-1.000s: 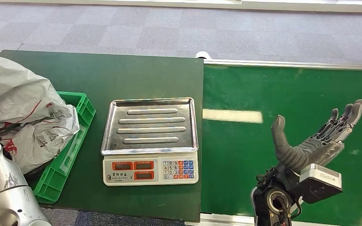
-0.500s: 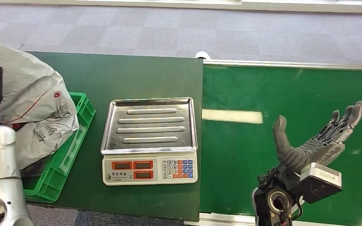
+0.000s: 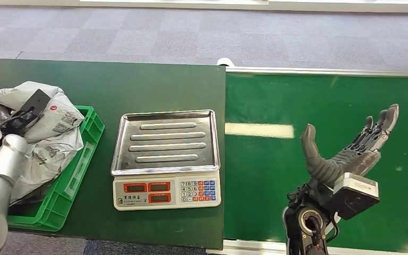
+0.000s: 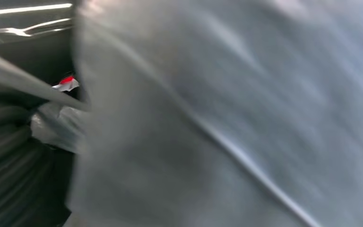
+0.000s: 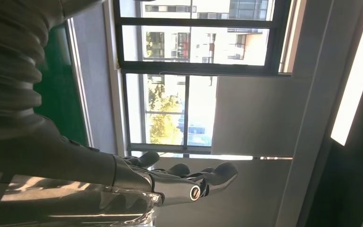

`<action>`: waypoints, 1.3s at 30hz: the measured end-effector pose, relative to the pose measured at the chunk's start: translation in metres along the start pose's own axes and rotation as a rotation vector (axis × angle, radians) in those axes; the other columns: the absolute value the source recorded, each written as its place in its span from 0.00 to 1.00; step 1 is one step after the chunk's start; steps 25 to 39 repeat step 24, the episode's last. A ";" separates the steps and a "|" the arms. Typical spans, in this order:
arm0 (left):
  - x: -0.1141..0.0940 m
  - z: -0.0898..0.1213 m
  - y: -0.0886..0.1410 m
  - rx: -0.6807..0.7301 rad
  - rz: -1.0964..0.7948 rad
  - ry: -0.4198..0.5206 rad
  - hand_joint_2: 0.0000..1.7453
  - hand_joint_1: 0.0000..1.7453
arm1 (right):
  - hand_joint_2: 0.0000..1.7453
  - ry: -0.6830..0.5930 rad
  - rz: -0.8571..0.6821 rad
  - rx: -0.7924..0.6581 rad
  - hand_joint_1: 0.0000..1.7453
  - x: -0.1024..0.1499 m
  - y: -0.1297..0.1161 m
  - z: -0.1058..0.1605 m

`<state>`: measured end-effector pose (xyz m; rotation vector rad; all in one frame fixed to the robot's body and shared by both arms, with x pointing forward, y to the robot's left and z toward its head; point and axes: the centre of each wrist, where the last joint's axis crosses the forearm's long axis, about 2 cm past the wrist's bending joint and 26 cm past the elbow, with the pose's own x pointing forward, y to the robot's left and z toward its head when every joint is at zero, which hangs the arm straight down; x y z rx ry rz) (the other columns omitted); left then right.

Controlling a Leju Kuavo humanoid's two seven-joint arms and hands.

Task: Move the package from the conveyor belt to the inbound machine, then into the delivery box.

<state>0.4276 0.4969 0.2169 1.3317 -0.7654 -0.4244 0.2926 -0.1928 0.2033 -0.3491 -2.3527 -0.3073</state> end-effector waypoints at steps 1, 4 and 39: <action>-0.002 -0.001 0.000 -0.018 -0.029 0.019 1.00 1.00 | 1.00 0.002 0.000 0.003 0.00 0.000 0.001 0.000; -0.007 -0.005 0.001 -0.056 -0.086 0.055 1.00 1.00 | 1.00 0.006 -0.002 0.010 0.00 0.000 0.003 0.000; -0.063 0.041 -0.021 0.606 0.514 -0.293 1.00 0.00 | 1.00 0.023 0.029 -0.021 0.00 -0.003 -0.001 0.008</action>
